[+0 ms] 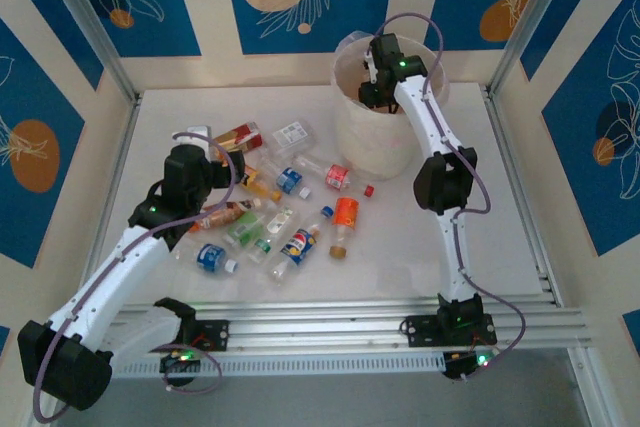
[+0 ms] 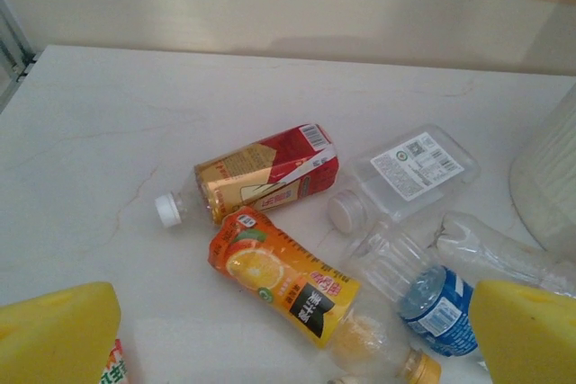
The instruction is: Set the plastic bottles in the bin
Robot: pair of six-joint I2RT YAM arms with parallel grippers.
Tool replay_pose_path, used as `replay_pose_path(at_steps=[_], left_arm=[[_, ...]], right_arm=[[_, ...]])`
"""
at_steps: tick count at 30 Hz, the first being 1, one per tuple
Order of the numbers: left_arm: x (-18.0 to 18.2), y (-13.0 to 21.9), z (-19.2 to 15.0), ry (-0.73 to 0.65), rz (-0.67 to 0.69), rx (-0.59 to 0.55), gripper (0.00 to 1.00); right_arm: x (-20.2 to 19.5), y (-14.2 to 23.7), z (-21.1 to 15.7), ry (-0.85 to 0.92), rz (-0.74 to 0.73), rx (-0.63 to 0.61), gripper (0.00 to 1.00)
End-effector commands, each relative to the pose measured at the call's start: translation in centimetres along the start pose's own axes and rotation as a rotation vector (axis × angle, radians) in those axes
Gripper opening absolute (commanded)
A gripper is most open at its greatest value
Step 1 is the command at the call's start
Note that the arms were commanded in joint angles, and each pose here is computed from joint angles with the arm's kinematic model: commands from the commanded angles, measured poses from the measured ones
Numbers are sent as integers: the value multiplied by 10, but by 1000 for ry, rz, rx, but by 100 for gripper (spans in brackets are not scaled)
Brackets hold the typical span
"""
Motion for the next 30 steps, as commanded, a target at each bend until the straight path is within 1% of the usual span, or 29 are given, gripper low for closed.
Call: replay_pose_path(at_steps=[1,7,12,16,23,26,30], left_arm=[[7,6,3,-2,62,6,100],[13,9,1,5,110,40,100],[20,11,-2,15,148,107,100],[28,14,-3,-1,169,159,99],[63,18,-2,-25,306,326,100],[70,13,-5,-42,329,394,100],[80,3,-13,-36,345,516,99]], right_arm=[[0,-4,0,25,13,8,44],[0,-2,-2,25,6,14,52],[2,10,1,28,8,-5,64],[4,22,3,28,9,-26,70],[5,59,12,28,4,-98,86],[4,77,15,21,8,-133,90],[2,104,19,6,11,-184,95]])
Point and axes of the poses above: each hand's point on the last joint's axis, 136 mm out from that joint toward the fingers, its own y axis back along the fingers, its own x axis along the line the jaws close on, z = x × y, the point moved 9 cm from there along y, back along the fingers, and after that the axes turned 8 degrees about -y, right-handed, at the moved point
